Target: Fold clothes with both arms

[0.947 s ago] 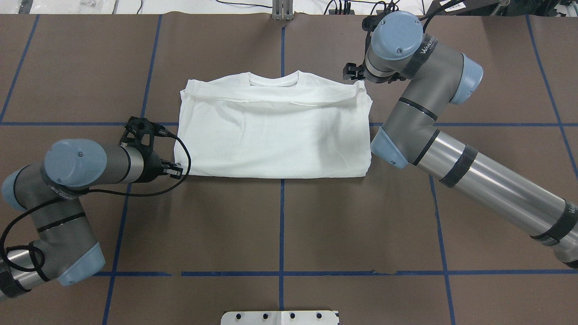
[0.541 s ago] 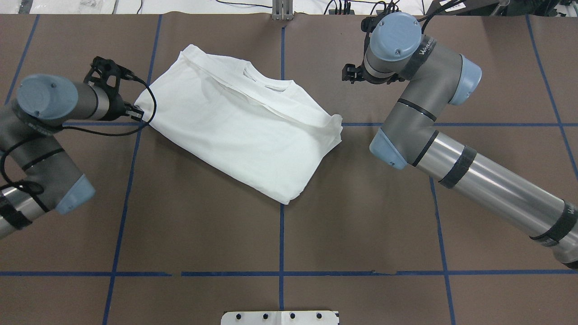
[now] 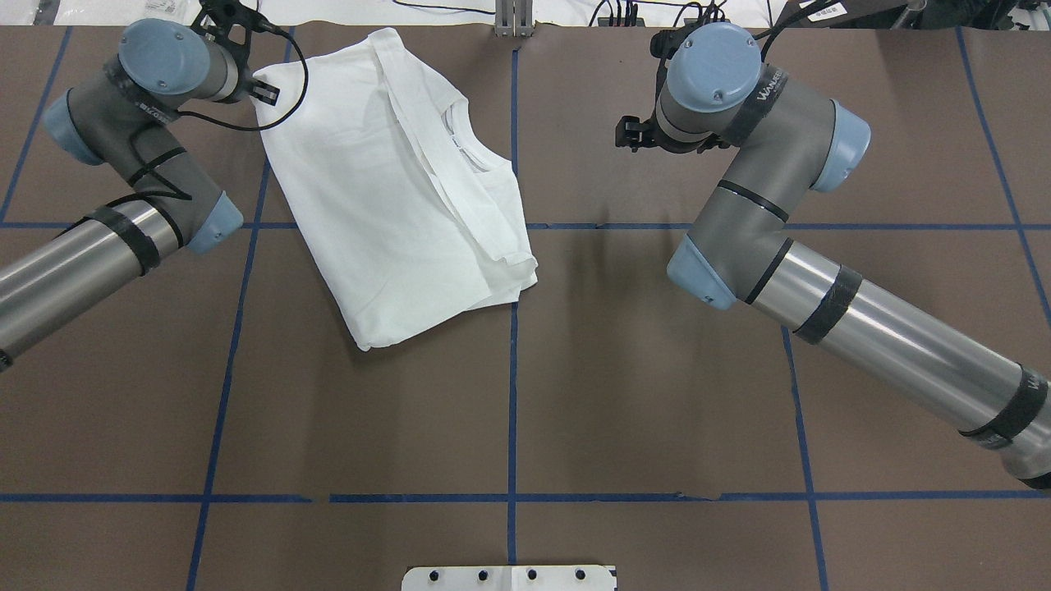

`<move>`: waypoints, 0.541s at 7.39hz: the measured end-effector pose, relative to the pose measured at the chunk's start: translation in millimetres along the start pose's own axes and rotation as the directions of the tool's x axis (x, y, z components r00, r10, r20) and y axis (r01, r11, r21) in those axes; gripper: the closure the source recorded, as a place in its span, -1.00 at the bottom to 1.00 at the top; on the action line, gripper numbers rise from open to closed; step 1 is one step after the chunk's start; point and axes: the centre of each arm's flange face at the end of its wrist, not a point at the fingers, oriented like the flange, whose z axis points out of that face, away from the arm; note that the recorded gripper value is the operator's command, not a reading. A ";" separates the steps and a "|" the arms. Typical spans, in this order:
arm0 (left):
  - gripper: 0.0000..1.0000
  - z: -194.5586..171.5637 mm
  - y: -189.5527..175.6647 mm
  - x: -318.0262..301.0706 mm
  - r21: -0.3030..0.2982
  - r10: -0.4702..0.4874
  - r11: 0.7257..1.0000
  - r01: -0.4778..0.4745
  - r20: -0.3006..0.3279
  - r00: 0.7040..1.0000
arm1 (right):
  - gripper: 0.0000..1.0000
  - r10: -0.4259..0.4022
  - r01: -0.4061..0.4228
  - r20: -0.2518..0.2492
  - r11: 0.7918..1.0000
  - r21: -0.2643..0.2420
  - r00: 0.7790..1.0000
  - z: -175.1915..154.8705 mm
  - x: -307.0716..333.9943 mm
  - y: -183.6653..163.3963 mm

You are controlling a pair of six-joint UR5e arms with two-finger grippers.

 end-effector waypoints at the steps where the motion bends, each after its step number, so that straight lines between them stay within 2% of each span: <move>1: -1.00 -0.8 -6.6 0.9 0.027 -0.001 1.000 0.001 -0.014 1.000 | -1.00 0.017 -0.017 0.015 1.000 0.002 1.000 -0.7 -7.8 4.9; 3: -1.00 -15.7 -2.5 -9.2 0.055 0.001 0.998 0.005 -0.109 0.994 | -0.99 0.101 -0.101 0.044 0.995 0.008 0.994 -4.6 -31.9 10.4; 4: -1.00 -29.7 6.7 -17.3 0.061 0.002 0.998 0.008 -0.161 0.987 | -0.98 0.165 -0.166 0.052 0.986 0.019 0.985 -8.5 -56.8 7.5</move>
